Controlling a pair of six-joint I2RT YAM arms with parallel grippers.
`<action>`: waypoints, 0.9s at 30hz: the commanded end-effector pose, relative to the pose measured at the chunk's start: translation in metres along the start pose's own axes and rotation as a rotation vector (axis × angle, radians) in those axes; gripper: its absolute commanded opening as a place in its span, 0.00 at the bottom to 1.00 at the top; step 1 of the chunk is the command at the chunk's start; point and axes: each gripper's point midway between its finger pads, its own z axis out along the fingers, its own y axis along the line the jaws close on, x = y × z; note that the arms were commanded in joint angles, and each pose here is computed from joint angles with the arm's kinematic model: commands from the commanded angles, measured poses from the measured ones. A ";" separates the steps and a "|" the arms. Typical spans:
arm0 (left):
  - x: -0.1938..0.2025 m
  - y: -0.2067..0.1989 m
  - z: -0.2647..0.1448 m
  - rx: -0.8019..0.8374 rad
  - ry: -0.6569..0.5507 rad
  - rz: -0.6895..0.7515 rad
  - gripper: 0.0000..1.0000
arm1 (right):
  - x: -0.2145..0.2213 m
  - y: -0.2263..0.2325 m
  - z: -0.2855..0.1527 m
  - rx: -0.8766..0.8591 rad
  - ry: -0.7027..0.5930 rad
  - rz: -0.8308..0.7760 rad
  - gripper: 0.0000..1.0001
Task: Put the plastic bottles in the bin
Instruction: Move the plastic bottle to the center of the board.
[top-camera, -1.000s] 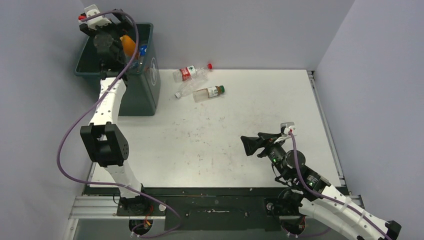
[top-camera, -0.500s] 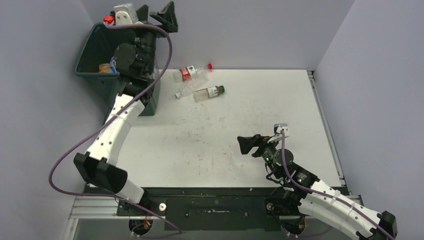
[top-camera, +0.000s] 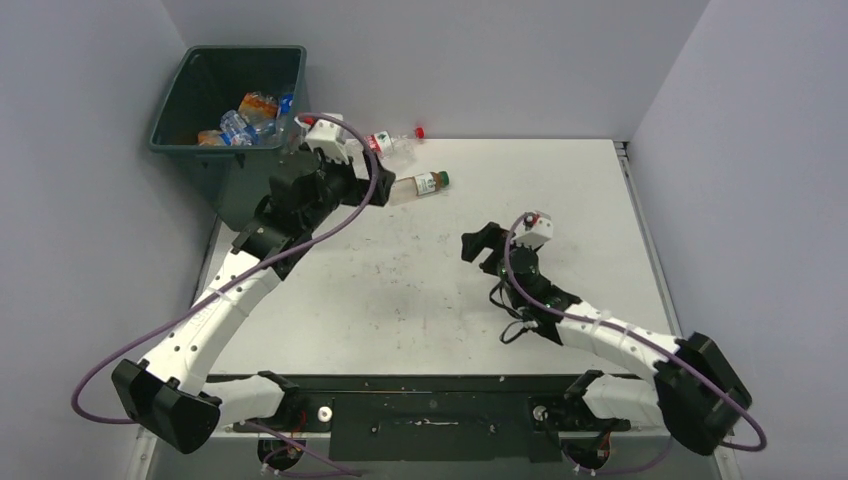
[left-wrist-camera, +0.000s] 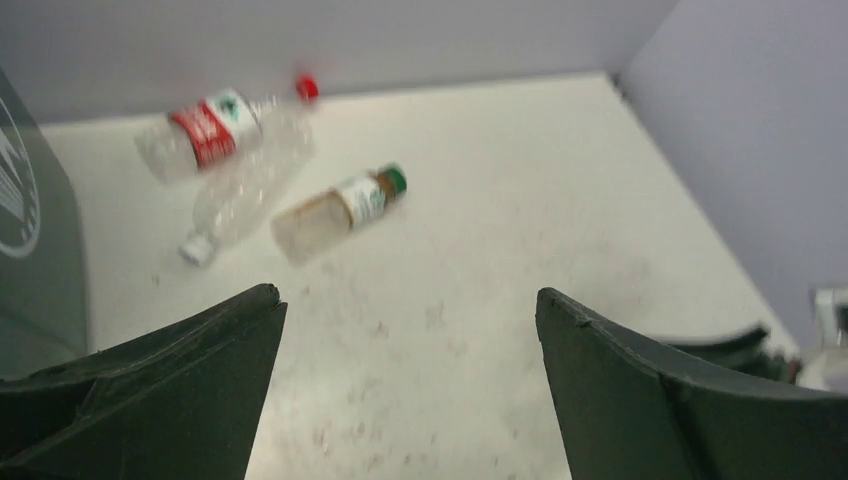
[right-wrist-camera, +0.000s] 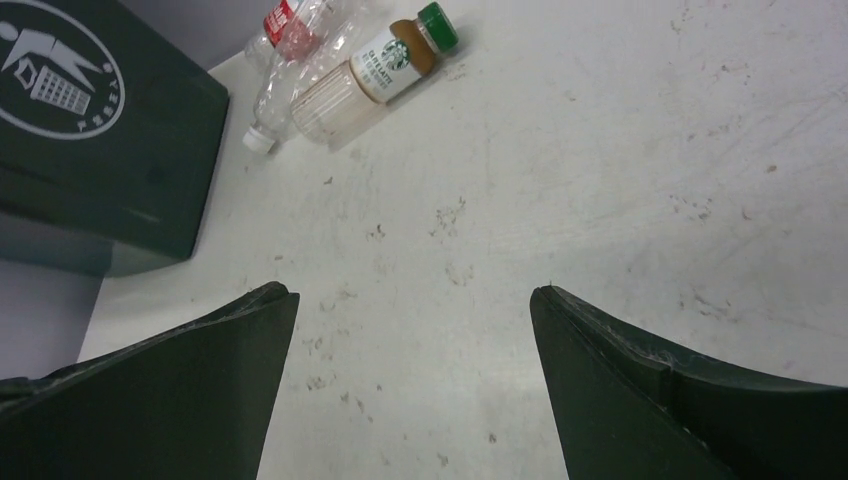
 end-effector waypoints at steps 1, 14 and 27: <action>0.051 0.001 -0.036 0.045 0.197 0.101 0.96 | -0.040 0.043 0.047 -0.080 -0.077 0.175 0.90; 0.092 0.010 -0.060 0.086 0.103 0.037 0.96 | -0.053 0.008 0.214 0.059 0.019 0.185 0.90; 0.144 0.018 -0.043 0.063 0.214 -0.038 0.96 | -0.050 0.014 0.326 -0.215 0.051 -0.049 0.90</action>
